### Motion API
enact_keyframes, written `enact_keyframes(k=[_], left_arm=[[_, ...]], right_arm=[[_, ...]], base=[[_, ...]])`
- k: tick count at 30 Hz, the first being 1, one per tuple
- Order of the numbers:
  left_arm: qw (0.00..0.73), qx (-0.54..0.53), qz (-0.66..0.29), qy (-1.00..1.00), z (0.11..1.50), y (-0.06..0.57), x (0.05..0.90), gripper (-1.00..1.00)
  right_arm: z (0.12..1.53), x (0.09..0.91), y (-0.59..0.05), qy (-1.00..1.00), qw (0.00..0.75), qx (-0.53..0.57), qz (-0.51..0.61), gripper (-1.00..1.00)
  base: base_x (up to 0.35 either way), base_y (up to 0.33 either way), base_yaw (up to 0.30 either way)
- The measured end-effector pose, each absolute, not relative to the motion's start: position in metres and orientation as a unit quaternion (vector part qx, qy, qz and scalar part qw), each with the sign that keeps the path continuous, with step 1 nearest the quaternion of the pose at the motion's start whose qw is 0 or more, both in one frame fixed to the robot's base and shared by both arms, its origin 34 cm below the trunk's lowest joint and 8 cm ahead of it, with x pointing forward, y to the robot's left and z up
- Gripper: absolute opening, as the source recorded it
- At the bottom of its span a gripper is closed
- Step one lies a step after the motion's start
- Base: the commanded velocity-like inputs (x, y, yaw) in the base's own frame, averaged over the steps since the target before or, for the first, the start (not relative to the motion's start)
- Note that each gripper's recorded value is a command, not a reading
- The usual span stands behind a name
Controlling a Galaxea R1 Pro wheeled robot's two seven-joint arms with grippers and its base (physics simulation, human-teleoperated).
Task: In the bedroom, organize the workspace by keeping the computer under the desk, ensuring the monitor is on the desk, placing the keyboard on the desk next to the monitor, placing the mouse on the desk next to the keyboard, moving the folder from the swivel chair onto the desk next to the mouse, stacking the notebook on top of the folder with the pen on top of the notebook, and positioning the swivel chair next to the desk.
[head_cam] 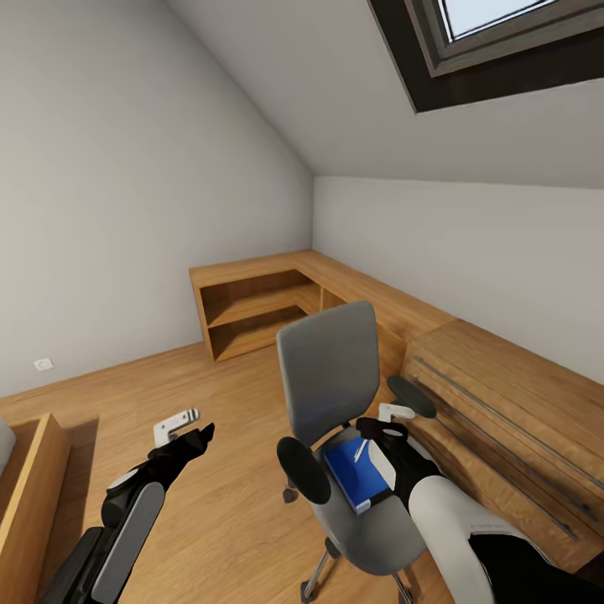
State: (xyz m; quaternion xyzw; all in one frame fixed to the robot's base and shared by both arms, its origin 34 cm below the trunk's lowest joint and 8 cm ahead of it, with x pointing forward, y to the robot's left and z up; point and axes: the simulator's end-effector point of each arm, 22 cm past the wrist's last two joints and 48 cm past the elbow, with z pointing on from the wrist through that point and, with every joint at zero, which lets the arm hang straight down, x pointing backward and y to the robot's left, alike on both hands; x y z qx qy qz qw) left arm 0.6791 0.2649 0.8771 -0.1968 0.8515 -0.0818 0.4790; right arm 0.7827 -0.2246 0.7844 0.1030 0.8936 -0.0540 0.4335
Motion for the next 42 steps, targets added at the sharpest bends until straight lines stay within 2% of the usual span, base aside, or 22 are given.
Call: enact_keyframes(k=[16, 25, 34, 42], left_arm=[[0.462, -0.215, -0.066, 0.858, 0.833, 0.281, 0.675, 1.00], [0.462, -0.215, -0.066, 0.858, 0.818, 0.280, 0.675, 1.00], [0.462, -0.215, -0.067, 0.858, 0.803, 0.278, 0.675, 1.00], [0.451, -0.237, -0.034, 0.860, 0.784, 0.294, 0.667, 1.00]], right_arm=[[0.761, 0.783, -0.223, 0.893, 0.434, 0.104, -0.053, 1.00], [0.746, 0.783, -0.223, 0.894, 0.433, 0.103, -0.053, 1.00], [0.732, 0.784, -0.223, 0.893, 0.435, 0.103, -0.050, 1.00], [0.719, 0.784, -0.223, 0.892, 0.437, 0.103, -0.050, 1.00]], base=[[0.000, 0.000, 0.001], [0.000, 0.000, 0.150], [0.000, 0.000, 0.018], [0.000, 0.000, 0.000]])
